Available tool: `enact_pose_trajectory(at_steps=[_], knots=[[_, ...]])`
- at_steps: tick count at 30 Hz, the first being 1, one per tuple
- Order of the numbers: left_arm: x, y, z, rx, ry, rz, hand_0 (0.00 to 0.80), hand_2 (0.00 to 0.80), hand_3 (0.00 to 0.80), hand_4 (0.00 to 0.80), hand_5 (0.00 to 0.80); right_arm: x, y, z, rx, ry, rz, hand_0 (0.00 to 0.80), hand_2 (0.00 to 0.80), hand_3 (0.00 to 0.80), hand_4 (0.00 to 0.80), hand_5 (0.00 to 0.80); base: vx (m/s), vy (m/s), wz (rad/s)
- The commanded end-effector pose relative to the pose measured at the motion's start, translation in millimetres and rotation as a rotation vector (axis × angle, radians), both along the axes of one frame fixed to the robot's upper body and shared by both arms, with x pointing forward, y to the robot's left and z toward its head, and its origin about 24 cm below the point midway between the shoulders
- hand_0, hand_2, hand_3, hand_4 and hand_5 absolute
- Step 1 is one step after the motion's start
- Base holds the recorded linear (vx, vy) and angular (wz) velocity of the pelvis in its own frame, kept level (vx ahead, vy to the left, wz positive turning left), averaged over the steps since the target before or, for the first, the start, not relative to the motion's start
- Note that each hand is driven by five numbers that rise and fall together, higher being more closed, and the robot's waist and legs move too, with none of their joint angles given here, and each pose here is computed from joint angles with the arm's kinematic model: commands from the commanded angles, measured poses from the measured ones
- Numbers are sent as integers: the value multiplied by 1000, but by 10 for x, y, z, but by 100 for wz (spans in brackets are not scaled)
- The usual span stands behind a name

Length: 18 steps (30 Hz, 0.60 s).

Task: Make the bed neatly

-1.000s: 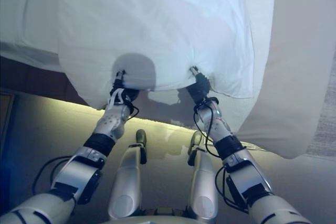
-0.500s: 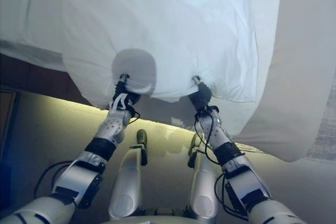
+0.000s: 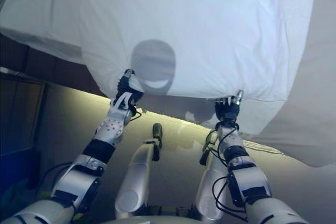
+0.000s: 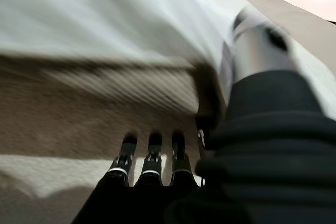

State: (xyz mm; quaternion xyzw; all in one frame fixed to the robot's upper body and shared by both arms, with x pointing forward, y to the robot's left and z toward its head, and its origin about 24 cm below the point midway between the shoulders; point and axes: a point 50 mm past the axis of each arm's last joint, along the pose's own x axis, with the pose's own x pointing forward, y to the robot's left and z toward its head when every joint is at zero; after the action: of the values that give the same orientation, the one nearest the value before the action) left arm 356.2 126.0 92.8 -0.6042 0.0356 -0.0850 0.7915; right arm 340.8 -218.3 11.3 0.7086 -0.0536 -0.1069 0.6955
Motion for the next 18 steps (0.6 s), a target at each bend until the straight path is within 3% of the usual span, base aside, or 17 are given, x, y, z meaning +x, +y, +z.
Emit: enact_pose_trajectory(at_steps=[1,18], knots=[[-116,115,137,31,-123,-15,800,800,800,800,800,-169,-704,108,18,-68,-219,0,0,0,0,0,0,0,0],[-137,358,200,42,-134,-9,800,800,800,800,800,-239,-1329,562,-36,-208,-377,0,0,0,0,0,0,-4,1]])
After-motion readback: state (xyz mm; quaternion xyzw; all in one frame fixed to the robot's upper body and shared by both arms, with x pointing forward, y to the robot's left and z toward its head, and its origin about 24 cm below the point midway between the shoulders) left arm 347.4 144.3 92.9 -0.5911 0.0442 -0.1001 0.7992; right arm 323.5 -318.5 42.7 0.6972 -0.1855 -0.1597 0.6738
